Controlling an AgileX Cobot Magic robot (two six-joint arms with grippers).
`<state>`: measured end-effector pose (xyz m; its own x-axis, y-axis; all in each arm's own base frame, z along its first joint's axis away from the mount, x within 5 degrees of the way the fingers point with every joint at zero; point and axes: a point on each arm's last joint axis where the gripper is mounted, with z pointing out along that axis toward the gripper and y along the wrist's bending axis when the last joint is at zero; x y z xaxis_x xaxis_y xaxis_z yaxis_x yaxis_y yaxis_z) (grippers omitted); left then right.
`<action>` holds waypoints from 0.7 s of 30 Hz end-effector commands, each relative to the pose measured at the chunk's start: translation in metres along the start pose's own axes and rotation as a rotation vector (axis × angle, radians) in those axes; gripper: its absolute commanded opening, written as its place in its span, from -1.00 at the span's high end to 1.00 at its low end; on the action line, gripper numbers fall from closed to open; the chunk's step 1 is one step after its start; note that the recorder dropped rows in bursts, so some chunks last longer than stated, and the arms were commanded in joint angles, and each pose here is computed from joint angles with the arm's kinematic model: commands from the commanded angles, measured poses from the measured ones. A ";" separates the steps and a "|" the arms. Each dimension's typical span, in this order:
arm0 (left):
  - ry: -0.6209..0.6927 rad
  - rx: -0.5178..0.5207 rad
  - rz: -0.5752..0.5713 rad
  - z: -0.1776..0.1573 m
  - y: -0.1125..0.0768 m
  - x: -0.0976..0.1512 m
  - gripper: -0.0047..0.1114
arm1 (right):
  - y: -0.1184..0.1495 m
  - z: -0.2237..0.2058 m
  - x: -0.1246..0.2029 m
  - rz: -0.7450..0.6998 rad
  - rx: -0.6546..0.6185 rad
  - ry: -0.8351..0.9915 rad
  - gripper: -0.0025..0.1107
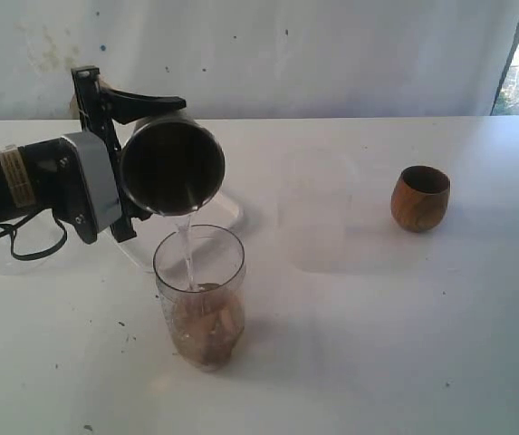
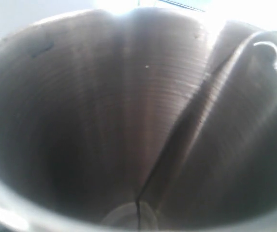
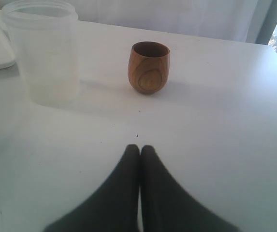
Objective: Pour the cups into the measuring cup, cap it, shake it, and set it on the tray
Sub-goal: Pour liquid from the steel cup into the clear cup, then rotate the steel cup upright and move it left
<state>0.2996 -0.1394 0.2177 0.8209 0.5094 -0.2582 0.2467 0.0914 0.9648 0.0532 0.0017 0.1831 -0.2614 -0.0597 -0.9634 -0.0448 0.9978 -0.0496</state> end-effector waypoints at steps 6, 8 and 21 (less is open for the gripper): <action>-0.022 -0.063 -0.006 0.000 0.010 -0.004 0.92 | 0.000 0.000 0.001 0.005 0.003 -0.005 0.96; -0.022 -0.063 -0.006 0.000 0.010 -0.004 0.92 | 0.000 0.000 0.001 0.005 0.003 -0.005 0.96; -0.032 -0.062 -0.409 0.000 0.011 -0.004 0.92 | 0.000 0.000 0.001 0.005 0.003 -0.005 0.96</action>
<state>0.2994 -0.1396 0.2184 0.7322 0.4625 -0.5000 0.4482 0.2256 0.8650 0.0532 0.0017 0.1831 -0.2614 -0.0597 -0.9634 -0.0448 0.9978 -0.0496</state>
